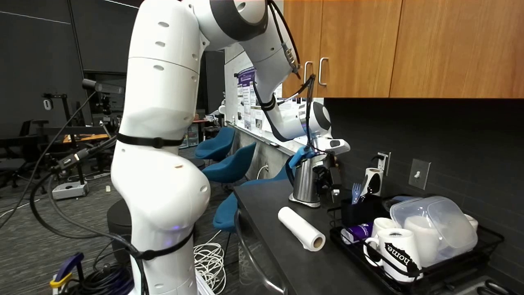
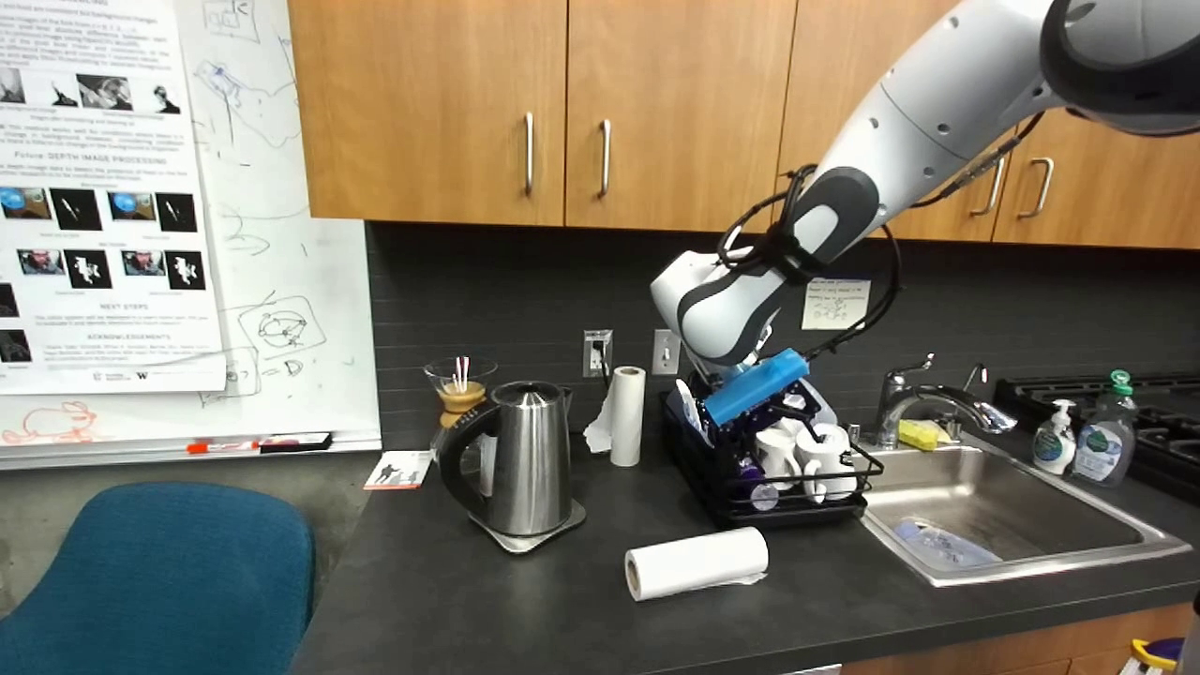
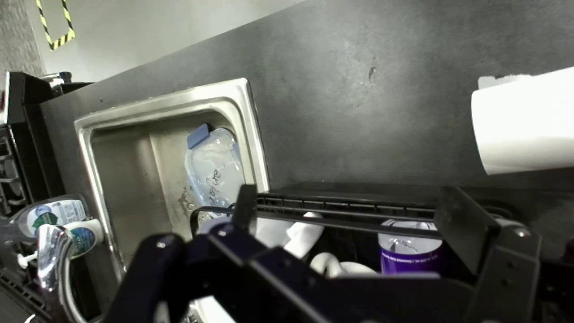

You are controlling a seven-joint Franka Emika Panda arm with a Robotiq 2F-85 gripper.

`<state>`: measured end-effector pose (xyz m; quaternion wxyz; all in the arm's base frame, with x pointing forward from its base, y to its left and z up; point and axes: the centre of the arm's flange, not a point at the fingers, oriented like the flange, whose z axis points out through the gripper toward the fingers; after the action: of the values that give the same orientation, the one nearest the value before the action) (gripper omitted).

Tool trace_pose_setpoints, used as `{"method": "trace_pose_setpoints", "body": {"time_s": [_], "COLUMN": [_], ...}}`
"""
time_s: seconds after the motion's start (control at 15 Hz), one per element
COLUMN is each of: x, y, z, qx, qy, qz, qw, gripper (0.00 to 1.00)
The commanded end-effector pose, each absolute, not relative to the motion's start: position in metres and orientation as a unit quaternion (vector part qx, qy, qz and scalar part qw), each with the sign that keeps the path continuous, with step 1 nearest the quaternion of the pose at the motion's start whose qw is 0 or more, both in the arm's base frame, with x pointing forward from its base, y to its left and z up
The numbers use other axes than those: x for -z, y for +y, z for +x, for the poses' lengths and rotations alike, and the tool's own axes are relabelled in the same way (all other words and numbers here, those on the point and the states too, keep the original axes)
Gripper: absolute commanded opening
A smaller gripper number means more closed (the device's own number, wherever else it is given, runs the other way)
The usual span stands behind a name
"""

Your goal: Take the mug cup off the dish rack

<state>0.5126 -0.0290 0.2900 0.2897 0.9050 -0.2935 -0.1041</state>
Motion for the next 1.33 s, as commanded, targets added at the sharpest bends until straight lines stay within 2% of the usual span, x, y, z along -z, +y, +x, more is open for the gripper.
{"method": "trace_pose_setpoints", "body": {"time_s": [0.0,1.27], "x": [-0.2937,-0.2958], "y": [-0.0339,-0.0251], "z": [0.5198,0.5182], "qx": [0.082,0.093], "qy": [-0.303,-0.278], "qz": [0.899,0.909], "qw": [0.305,0.297], "gripper": [1.0,1.0]}}
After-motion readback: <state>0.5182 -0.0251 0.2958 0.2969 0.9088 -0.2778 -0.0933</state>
